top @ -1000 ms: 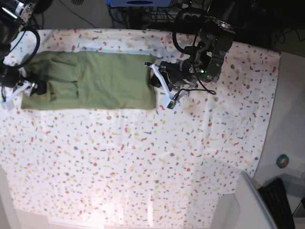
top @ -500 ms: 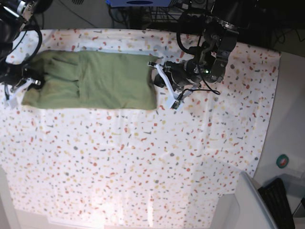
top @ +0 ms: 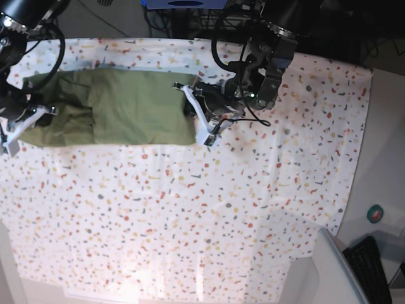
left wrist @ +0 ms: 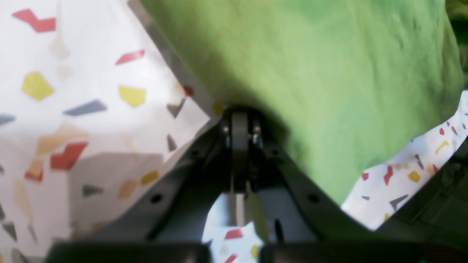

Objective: Layout the t-shirt on the table in an organized manner, then fold the t-shirt properly
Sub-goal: 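Fold the shirt over again, bringing both grippers together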

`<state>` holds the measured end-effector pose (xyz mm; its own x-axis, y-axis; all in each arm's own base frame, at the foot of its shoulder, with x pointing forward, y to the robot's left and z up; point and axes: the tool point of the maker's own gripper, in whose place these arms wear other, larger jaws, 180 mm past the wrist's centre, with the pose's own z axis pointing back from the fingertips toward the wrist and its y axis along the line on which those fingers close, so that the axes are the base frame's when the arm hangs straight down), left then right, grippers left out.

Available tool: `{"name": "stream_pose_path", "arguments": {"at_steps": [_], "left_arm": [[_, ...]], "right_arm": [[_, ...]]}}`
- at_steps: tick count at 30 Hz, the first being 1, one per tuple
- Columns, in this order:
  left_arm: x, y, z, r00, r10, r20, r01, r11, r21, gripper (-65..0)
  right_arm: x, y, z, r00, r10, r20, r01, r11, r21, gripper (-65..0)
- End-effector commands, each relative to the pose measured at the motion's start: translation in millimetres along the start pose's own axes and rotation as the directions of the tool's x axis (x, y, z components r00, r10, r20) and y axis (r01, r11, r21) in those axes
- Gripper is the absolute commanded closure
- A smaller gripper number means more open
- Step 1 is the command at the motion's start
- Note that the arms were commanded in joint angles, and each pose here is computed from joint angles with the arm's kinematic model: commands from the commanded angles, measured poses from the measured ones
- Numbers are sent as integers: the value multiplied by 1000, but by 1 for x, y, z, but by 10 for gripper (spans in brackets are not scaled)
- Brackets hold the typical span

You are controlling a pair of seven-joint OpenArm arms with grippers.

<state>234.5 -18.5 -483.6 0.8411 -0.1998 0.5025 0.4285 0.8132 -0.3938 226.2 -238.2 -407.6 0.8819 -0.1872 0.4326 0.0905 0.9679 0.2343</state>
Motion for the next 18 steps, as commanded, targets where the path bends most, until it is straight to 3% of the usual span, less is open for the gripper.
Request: {"name": "stream_pose_path", "arguments": {"at_steps": [1, 4, 10, 18], "left_arm": [[13, -12, -1, 999, -16, 36, 17, 999, -33, 0], [11, -18, -2, 999, -28, 29, 30, 999, -43, 0], [11, -19, -2, 999, -30, 30, 31, 998, -45, 0], [9, -13, -1, 999, -29, 25, 30, 999, -35, 0]], "right_arm": [[15, 17, 5, 998, 42, 51, -43, 999, 30, 0], [19, 47, 7, 995, 73, 67, -77, 995, 60, 0], [17, 97, -3, 998, 33, 50, -40, 989, 143, 0], [8, 139, -6, 995, 92, 38, -98, 970, 223, 0]]}}
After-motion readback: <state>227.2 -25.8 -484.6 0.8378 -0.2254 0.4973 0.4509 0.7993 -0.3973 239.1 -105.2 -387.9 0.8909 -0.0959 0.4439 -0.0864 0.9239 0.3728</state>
